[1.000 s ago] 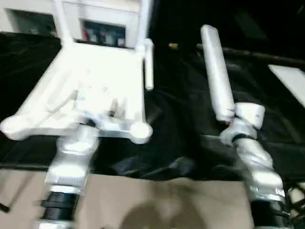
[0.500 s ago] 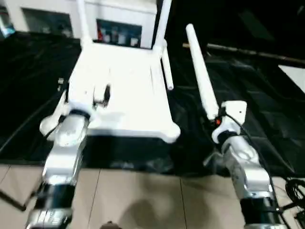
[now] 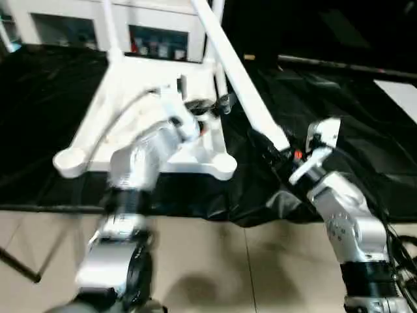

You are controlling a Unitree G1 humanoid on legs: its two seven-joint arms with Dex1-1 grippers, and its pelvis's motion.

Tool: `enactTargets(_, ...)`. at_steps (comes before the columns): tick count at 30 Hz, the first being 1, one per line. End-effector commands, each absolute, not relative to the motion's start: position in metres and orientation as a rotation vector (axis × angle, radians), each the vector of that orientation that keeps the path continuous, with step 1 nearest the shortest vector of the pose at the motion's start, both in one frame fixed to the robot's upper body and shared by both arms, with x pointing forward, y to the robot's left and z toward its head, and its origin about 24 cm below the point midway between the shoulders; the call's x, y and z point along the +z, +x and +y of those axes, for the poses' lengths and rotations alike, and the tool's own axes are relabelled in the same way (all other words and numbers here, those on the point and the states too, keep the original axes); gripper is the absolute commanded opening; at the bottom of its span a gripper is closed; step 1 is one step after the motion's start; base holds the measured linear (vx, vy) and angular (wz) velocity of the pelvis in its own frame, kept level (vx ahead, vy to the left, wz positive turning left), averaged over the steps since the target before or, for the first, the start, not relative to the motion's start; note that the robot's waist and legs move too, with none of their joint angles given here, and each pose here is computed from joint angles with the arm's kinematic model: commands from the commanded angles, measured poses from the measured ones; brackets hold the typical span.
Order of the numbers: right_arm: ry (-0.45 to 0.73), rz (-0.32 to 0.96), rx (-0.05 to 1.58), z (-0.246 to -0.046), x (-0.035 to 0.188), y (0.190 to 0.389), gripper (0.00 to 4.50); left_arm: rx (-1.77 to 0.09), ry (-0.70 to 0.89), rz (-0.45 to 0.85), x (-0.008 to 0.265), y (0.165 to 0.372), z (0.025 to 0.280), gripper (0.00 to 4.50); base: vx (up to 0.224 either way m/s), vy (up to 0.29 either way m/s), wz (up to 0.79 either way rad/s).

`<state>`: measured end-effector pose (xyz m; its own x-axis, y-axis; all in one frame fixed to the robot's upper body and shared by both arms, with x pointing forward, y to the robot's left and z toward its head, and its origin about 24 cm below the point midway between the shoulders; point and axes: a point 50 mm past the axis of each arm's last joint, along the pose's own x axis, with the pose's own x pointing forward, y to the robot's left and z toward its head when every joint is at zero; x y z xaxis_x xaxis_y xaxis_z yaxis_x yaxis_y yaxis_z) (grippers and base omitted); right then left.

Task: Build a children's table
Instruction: Pick table leg

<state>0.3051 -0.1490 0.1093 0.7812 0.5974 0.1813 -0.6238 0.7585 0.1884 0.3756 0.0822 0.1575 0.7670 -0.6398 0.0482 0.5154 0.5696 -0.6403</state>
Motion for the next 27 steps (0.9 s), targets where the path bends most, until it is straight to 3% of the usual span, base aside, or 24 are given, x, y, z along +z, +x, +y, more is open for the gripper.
enactTargets(1,0.233,-0.143,0.713,-0.146,0.117,0.305,2.80,-0.735,-0.750,0.237,0.161,0.375,0.071,4.50,0.000,0.000,0.00)
enactTargets(9,0.206,-0.107,0.753,-0.136,0.113,0.307,2.80,-0.883,-0.993,0.192,0.187,0.369,0.065,4.50,0.000,0.000,0.00)
enactTargets(17,0.195,-0.101,0.761,-0.131,0.113,0.310,2.80,-0.844,-0.903,0.178,0.186,0.370,0.066,4.50,0.000,0.000,0.00)
enactTargets(18,0.189,-0.099,0.764,-0.131,0.113,0.311,2.80,-0.830,-0.869,0.176,0.184,0.371,0.067,4.20,0.000,0.000,0.00)
enactTargets(27,0.147,-0.078,0.773,-0.127,0.111,0.312,2.80,-0.786,-0.726,0.177,0.181,0.373,0.068,3.69,0.000,0.000,0.00)
